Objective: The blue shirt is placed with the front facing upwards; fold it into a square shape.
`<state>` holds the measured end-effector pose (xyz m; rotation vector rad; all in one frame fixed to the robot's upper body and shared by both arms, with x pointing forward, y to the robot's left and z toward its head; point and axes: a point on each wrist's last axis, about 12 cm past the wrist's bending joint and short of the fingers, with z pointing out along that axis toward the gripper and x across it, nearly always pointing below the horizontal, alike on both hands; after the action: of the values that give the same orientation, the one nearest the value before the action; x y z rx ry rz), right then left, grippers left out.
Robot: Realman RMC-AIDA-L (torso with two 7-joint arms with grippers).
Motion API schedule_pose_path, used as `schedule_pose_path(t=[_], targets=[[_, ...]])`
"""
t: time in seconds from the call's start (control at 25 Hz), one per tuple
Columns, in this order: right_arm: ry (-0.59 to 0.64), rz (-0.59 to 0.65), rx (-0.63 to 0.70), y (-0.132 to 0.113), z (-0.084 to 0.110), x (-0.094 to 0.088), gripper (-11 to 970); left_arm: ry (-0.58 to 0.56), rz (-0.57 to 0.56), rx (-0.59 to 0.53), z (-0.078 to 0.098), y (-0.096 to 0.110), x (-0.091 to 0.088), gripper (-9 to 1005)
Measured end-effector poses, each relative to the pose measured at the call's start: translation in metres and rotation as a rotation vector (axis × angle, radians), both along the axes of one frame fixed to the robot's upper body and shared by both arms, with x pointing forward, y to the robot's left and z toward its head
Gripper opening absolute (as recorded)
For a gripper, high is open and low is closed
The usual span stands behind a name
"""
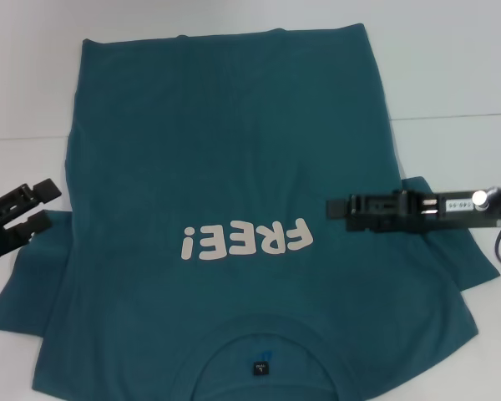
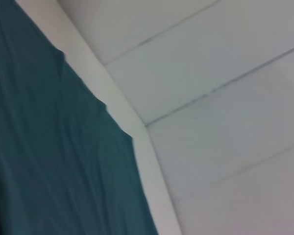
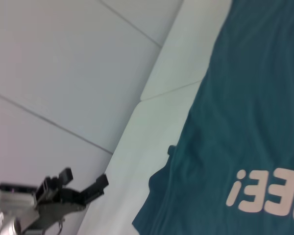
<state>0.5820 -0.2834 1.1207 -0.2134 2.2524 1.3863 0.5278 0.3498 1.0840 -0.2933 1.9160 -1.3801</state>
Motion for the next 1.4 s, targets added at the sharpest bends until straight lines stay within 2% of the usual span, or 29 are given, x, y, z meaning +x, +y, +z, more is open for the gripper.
schedule_pose_path(t=[0.16,0.64,0.88,1.12,1.4], targets=[[0.046,-0.034,0.011,-0.005,0.003,0.003,916,0.037,0.053,0.005,-0.007,0.005,0.0,873],[0.075,-0.049,0.012,-0.007,-0.003,0.0,916,0.157,0.22,0.027,-0.022,0.021,0.005,873],[0.078,-0.051,0.012,-0.007,-0.004,-0.001,916,0.163,0.253,0.054,-0.022,0.022,0.012,872],[0.08,-0.052,0.013,-0.007,-0.004,-0.001,916,0.16,0.263,0.147,-0.026,0.023,0.017,872],[0.082,-0.061,0.018,-0.009,-0.005,-0.002,915,0.151,0.27,0.202,-0.03,0.022,0.019,873]])
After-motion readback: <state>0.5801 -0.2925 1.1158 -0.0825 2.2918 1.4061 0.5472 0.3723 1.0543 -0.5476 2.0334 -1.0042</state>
